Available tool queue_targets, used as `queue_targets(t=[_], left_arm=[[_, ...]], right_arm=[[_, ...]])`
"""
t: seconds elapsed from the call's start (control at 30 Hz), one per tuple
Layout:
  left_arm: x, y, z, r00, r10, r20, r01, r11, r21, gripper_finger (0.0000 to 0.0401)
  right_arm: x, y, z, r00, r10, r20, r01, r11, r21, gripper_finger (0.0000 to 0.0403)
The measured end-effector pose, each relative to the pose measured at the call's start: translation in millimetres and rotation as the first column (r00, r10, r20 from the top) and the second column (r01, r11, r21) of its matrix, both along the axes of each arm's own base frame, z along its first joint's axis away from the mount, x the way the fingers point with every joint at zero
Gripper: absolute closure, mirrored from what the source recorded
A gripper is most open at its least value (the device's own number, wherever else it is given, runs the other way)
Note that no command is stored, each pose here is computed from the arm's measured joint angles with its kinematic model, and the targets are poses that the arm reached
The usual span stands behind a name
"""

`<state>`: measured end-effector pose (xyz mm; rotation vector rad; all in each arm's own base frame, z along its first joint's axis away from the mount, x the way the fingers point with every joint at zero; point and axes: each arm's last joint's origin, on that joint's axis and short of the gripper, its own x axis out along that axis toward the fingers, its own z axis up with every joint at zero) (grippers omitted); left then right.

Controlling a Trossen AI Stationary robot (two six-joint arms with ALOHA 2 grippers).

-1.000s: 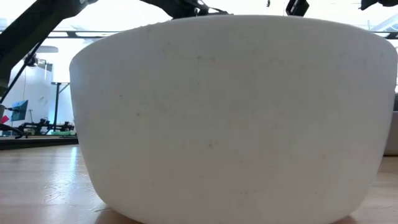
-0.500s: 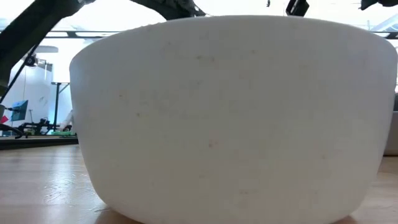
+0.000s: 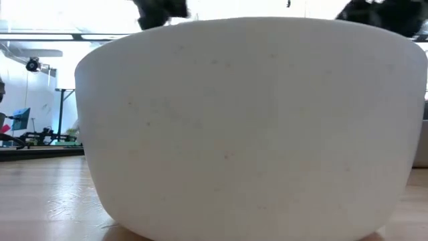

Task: Nest bowls inside each other
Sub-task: Stack the brown bowl on the middle white bowl

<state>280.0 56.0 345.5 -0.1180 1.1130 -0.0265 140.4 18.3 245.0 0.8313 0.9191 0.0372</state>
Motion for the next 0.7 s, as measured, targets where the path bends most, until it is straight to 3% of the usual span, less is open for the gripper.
queue_targets(t=[0.07, 0.27, 0.5, 0.7], left_arm=[[-26, -9, -2, 1.000, 0.013, 0.004, -0.013, 1.000, -0.013, 0.0386], [-77, -27, -20, 0.980, 0.115, 0.161, -0.105, 0.992, -0.070, 0.0386], [-103, -33, -37, 0.907, 0.179, 0.381, -0.124, 0.978, -0.165, 0.0386], [-113, -36, -45, 0.899, 0.174, 0.403, -0.097, 0.974, -0.204, 0.0386]], right_arm=[[-7, 6, -4, 0.996, 0.017, -0.082, -0.018, 1.000, -0.004, 0.0322], [-4, 13, 0, 0.999, -0.002, -0.054, -0.003, 0.995, -0.099, 0.0258], [7, 14, -21, 0.979, -0.043, -0.198, 0.000, 0.977, -0.214, 0.0184], [27, 18, -47, 0.937, -0.046, -0.347, -0.045, 0.967, -0.250, 0.0177]])
